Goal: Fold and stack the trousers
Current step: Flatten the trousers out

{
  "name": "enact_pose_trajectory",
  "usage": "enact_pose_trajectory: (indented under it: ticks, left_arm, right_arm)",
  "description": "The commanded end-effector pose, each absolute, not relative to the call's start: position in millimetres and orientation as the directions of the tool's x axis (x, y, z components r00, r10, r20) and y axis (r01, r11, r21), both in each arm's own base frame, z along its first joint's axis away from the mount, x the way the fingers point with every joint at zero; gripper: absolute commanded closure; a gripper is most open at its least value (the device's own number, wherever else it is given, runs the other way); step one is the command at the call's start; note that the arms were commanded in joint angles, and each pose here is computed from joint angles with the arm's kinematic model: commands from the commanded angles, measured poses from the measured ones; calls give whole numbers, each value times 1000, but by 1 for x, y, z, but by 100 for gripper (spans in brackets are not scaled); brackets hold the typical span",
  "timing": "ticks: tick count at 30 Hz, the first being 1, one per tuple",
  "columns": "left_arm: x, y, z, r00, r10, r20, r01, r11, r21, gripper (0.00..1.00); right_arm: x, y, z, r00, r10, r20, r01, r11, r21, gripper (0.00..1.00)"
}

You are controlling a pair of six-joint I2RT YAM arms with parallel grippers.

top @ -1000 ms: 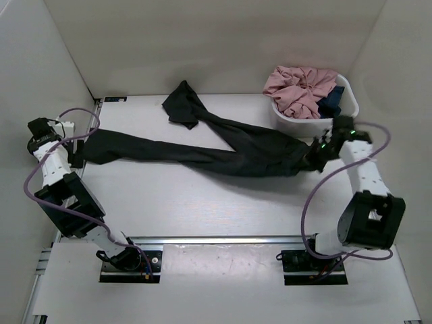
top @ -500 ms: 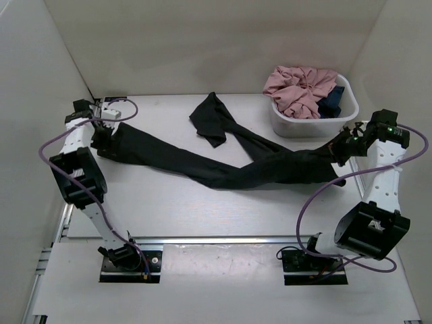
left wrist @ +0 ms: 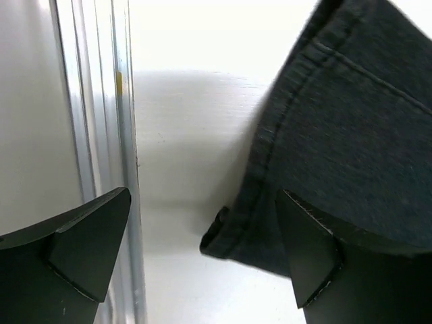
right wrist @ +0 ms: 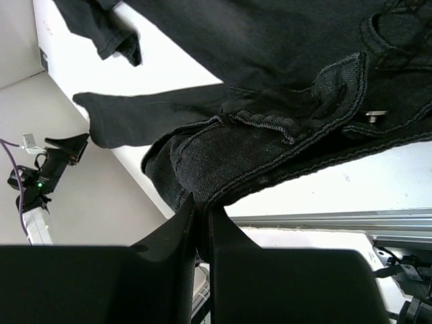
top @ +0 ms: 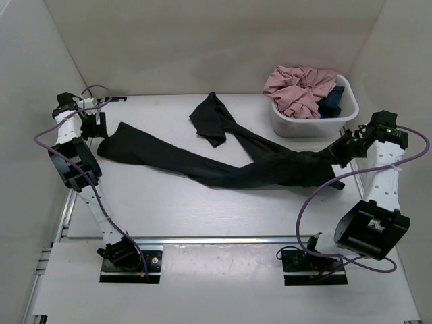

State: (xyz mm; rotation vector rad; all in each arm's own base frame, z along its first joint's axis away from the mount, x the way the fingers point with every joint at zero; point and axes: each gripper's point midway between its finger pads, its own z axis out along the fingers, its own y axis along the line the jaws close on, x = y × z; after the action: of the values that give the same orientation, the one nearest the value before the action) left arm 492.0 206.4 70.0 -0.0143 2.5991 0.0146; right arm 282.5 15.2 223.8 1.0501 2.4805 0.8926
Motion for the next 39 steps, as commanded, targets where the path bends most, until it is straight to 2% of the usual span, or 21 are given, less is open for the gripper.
enact_pose_trajectory:
  ticks: [1,4,8,9,10,11,12,13,15,17,18,20,22,23,25,28,34,35,39]
  left_arm:
    - [498,205,66,-847,-105,-520,-88,994,-58,0]
    - [471,194,36,-894,-117,-432,-78,991,-109,0]
    - [443,165,12,-924,-72,-375,9,978,-210,0]
    - [442,157,14,-920,-57,-387,40,970,-239,0]
    - [436,151,8,-925,-62,-374,41,964,-263,3]
    - [437,150,9,-923,-46,-382,62,962,-265,14]
    - [437,151,9,-922,-34,-385,73,963,-261,57]
    - [432,148,2,-932,-39,-360,66,959,-275,86]
    - [427,157,3,-939,-39,-342,61,959,-278,86]
    - [426,173,33,-930,-41,-364,53,968,-244,86]
    - [424,194,47,-925,-22,-379,43,986,-162,86]
    - [419,232,99,-893,3,-450,11,1000,-17,86]
    - [406,260,127,-891,66,-450,10,992,125,86]
    - [403,265,148,-881,96,-463,11,983,183,86]
    - [388,270,152,-900,130,-416,28,970,241,86]
    - [373,265,145,-917,120,-380,27,971,239,86]
    - [313,250,105,-972,54,-230,7,980,200,86]
    - [299,255,101,-979,43,-197,0,977,212,86]
    - [261,259,82,-996,21,-90,-1,972,234,86]
  right_arm:
    - [283,10,221,-687,724,-58,533,556,638,100]
    - [287,5,224,-672,737,-64,543,551,634,100]
    - [289,2,218,-664,746,-44,567,542,620,100]
    - [291,1,218,-664,746,-55,560,545,624,100]
    - [295,0,216,-657,752,-48,568,536,625,100]
    - [295,0,216,-657,752,-48,568,536,625,100]
    - [295,0,214,-657,753,-40,574,534,622,100]
    - [299,-1,218,-651,757,-53,567,532,629,100]
    - [308,-5,232,-648,756,-92,541,543,642,100]
    - [310,-17,247,-618,777,-121,541,532,651,100]
    - [316,-26,265,-596,784,-172,516,538,666,100]
    - [312,-46,287,-516,832,-203,521,493,697,100]
    - [305,-64,297,-455,867,-203,523,445,727,100]
    - [300,-61,300,-457,873,-171,509,414,755,100]
    - [295,-62,294,-450,881,-146,520,391,760,100]
    - [287,-54,272,-455,887,-76,557,350,753,100]
    - [246,-44,213,-436,899,-36,686,358,634,100]
    - [232,-39,192,-426,904,14,736,338,586,100]
    - [191,-45,144,-424,905,20,836,383,394,100]
